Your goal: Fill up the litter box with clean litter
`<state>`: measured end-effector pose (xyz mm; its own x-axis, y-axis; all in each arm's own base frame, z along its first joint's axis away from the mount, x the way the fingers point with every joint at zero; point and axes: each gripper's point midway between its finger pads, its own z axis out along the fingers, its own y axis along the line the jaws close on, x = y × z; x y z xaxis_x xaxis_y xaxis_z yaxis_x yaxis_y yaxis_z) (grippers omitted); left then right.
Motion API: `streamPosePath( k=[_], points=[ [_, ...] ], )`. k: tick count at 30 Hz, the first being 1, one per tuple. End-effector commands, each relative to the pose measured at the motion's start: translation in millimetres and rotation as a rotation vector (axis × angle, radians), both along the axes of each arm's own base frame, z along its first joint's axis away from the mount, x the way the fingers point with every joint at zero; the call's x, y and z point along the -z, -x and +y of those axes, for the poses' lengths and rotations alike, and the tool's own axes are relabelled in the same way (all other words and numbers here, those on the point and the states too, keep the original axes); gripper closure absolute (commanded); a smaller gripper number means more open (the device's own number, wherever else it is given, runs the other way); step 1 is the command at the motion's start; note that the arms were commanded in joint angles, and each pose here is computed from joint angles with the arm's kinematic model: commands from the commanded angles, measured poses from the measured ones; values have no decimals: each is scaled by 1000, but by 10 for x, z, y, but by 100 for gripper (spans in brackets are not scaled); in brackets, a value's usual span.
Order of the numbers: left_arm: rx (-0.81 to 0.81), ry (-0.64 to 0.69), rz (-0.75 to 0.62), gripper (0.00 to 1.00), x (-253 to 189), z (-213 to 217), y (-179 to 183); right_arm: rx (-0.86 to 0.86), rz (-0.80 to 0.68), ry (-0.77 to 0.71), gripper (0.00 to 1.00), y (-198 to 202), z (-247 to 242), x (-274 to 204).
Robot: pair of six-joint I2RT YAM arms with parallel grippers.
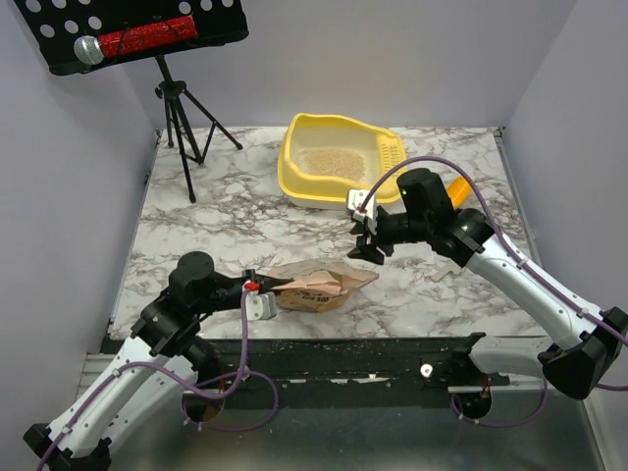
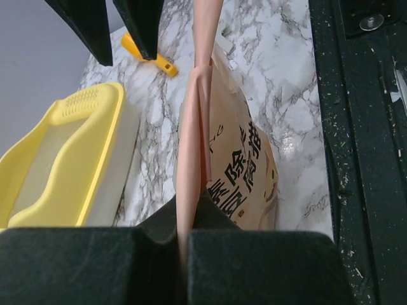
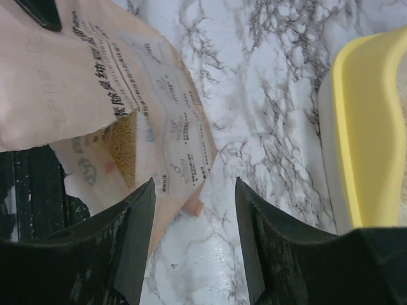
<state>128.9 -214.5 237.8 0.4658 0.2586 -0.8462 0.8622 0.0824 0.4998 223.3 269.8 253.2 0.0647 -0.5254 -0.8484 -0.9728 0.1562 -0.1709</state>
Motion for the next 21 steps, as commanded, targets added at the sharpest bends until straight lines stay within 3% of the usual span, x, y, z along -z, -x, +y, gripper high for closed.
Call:
streamPosePath(
  k=[1, 7, 10, 15, 21],
  points=[
    [68, 133, -141, 100, -433, -73, 111, -107, 31, 16, 39, 229, 83, 53],
    [43, 153, -166, 100, -437, -52, 113, -166, 24, 32, 38, 391, 173, 140],
    [46, 151, -162, 100, -427, -60, 118, -206, 45, 25, 48, 502, 230, 185],
    [43, 156, -170, 100, -443, -57, 122, -232, 94, 67, 75, 582, 288, 349],
    [23, 160, -174, 100, -463, -43, 98, -251, 152, 85, 87, 652, 336, 542]
  ],
)
